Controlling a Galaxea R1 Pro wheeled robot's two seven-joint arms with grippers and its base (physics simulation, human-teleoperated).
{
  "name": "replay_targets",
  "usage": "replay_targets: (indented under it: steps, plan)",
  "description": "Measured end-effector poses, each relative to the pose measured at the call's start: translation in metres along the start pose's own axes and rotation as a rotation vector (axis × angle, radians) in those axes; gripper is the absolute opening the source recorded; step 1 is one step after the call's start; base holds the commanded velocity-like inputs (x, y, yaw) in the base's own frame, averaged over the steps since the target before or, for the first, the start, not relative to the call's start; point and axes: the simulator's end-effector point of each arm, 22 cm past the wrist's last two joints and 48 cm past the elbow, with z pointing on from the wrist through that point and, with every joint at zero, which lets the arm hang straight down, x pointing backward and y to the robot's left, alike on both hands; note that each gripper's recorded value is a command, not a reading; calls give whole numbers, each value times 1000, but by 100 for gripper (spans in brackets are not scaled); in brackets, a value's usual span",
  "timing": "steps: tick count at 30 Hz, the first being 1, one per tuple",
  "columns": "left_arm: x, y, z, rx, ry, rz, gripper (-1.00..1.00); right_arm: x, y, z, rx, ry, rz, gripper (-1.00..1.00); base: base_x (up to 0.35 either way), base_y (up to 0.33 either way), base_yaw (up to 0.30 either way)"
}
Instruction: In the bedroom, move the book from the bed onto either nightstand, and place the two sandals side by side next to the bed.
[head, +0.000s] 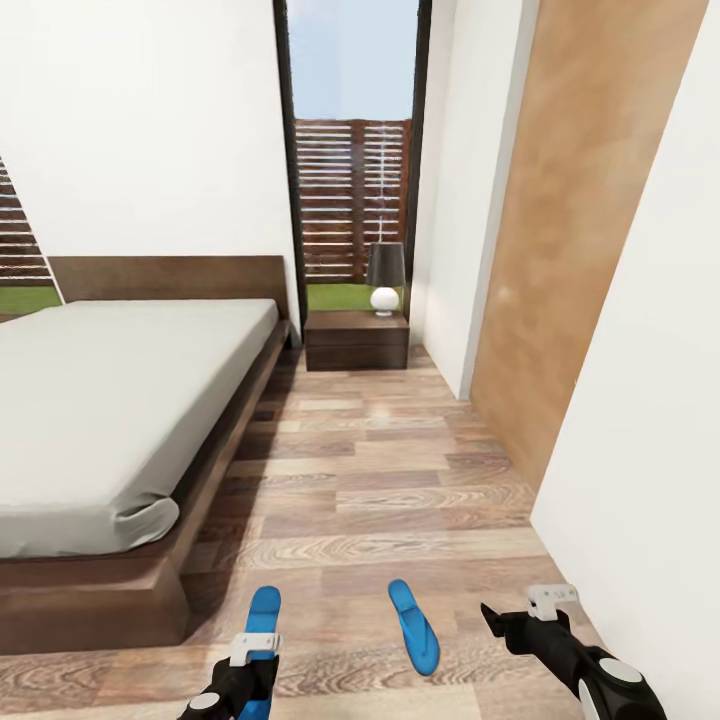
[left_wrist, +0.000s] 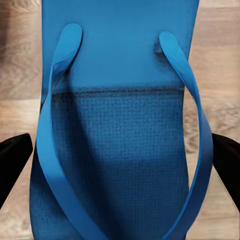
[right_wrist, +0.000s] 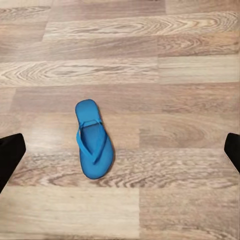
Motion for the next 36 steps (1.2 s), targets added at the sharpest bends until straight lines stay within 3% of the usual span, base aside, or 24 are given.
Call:
replay_targets:
  steps: [24,33,36]
  plan:
    - [0,0,0,0,-1,0,-100,1,1,0,-2,3,0,100,220,-33,0]
    - [0,0,0,0,-1,-1,-100,18,13,7,-25,43,-15,100,84,-66,0]
    - [0,0,0,0,-1,-2,-100,48,22,14,-43,110,-17,100,18,-15,0]
